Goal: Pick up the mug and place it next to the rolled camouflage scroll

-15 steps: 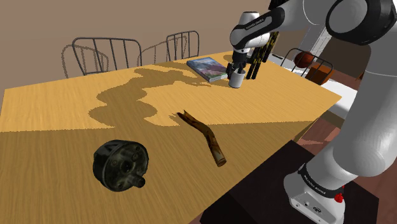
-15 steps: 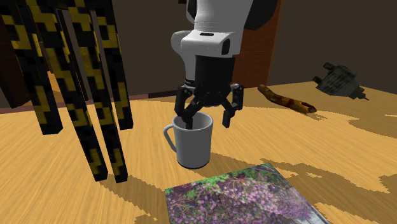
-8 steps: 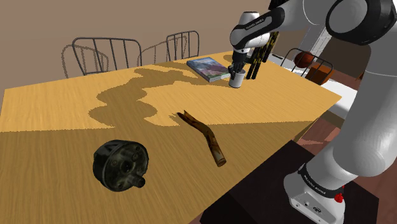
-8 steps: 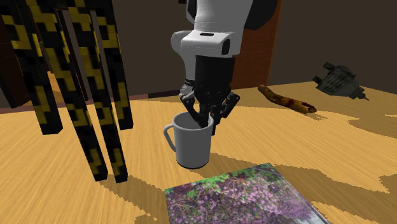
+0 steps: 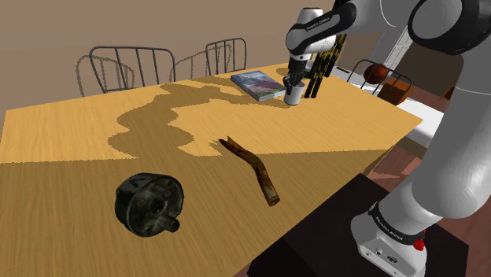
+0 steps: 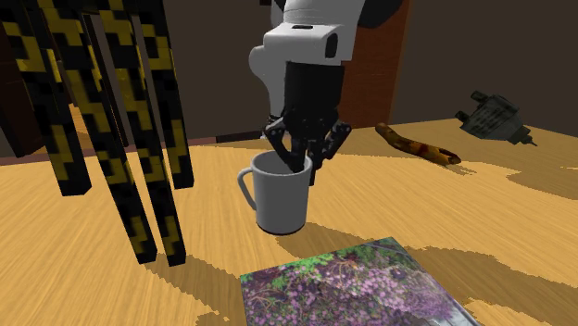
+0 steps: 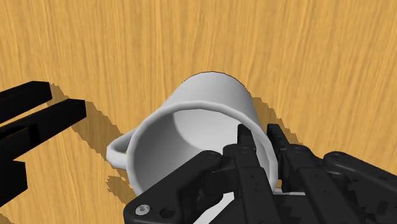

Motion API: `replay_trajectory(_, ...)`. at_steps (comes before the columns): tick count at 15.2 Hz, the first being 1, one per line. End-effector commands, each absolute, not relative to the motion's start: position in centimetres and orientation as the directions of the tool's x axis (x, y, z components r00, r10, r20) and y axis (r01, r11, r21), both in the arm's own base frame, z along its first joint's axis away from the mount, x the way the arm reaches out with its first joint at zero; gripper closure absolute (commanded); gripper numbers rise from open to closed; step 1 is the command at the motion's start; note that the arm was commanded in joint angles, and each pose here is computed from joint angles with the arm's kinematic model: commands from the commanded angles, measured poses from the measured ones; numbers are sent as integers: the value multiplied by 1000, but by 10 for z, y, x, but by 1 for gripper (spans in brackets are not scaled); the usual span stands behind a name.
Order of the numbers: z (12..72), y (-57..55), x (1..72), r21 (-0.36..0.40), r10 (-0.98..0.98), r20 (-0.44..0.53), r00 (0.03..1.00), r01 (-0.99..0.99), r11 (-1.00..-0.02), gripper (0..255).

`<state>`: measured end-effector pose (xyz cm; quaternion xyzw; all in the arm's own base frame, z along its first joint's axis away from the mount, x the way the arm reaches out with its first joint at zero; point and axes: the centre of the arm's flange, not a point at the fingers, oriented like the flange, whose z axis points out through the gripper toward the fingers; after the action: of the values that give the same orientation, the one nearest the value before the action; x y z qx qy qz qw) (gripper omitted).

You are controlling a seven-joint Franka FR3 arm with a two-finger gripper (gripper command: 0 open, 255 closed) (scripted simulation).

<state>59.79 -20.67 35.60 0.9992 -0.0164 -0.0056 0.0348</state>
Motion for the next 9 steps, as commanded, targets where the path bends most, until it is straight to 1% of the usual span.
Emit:
replay_trajectory(1,366,-208,597,70,-33,-10,999,-32,-997,255)
replay_trajectory(9,409,-208,597,70,-33,-10,999,-32,-997,255)
